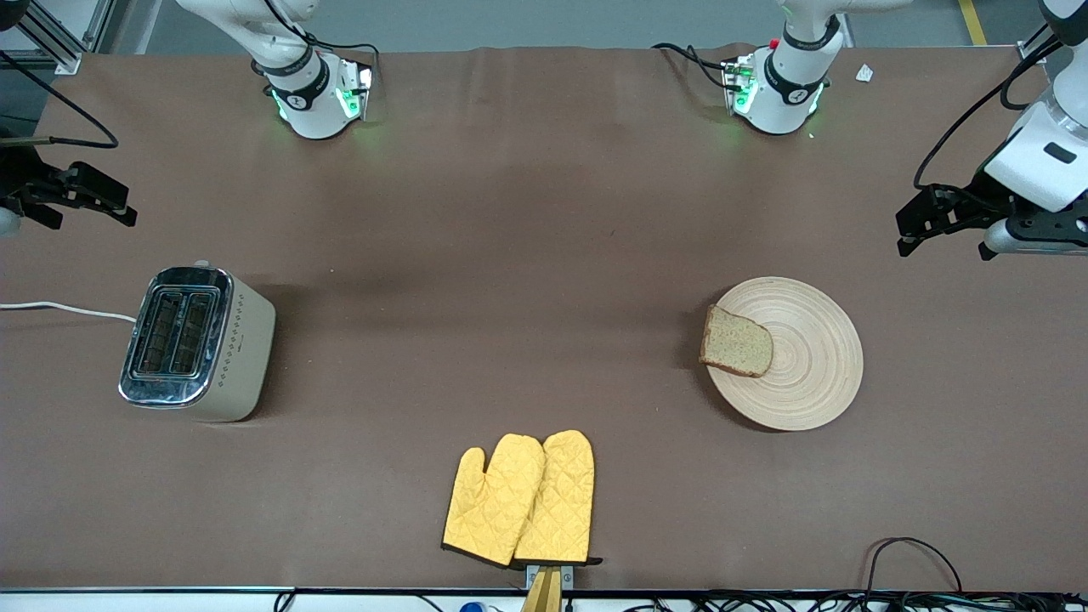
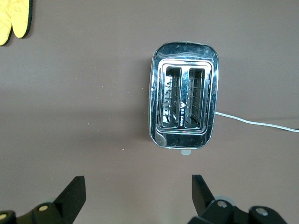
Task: Move plate and put bread in toaster
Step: 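Move the left gripper toward the rim of the wooden plate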
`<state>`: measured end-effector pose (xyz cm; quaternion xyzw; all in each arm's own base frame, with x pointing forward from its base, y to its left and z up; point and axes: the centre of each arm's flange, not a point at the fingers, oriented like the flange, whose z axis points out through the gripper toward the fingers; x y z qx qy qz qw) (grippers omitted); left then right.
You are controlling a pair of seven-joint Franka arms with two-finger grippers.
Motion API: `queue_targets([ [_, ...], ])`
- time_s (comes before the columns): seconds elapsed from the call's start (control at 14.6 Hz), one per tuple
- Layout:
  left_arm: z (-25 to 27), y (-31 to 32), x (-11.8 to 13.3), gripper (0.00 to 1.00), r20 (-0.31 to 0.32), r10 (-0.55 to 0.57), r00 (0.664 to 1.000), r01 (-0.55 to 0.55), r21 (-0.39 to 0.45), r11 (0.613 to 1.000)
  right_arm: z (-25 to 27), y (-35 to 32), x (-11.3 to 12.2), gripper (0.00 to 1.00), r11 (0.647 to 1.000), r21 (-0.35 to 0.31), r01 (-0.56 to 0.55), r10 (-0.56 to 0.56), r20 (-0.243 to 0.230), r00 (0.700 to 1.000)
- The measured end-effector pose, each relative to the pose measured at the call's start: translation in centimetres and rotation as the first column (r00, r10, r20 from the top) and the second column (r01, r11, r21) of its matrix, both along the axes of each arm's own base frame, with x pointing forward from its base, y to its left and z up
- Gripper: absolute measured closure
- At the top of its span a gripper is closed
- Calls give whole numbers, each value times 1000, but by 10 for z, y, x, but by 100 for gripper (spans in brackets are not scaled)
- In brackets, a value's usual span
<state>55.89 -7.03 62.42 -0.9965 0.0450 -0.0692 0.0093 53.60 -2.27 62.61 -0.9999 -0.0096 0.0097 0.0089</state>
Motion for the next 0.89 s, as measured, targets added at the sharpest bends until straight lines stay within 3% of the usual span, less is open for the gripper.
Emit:
queue_targets([
  [0.48, -6, 11, 3, 0, -22, 9, 1000, -9, -9, 1000, 0, 0, 0, 0, 1000, 0, 0, 0, 0, 1000],
  [0.75, -64, 117, 29, 0, -105, -17, 994, -8, -229, 973, 0, 0, 0, 0, 1000, 0, -1, 1, 0, 1000],
  [0.89, -122, 197, 36, 0, -150, -15, 989, -44, -383, 923, 0, 0, 0, 0, 1000, 0, -1, 1, 0, 1000],
])
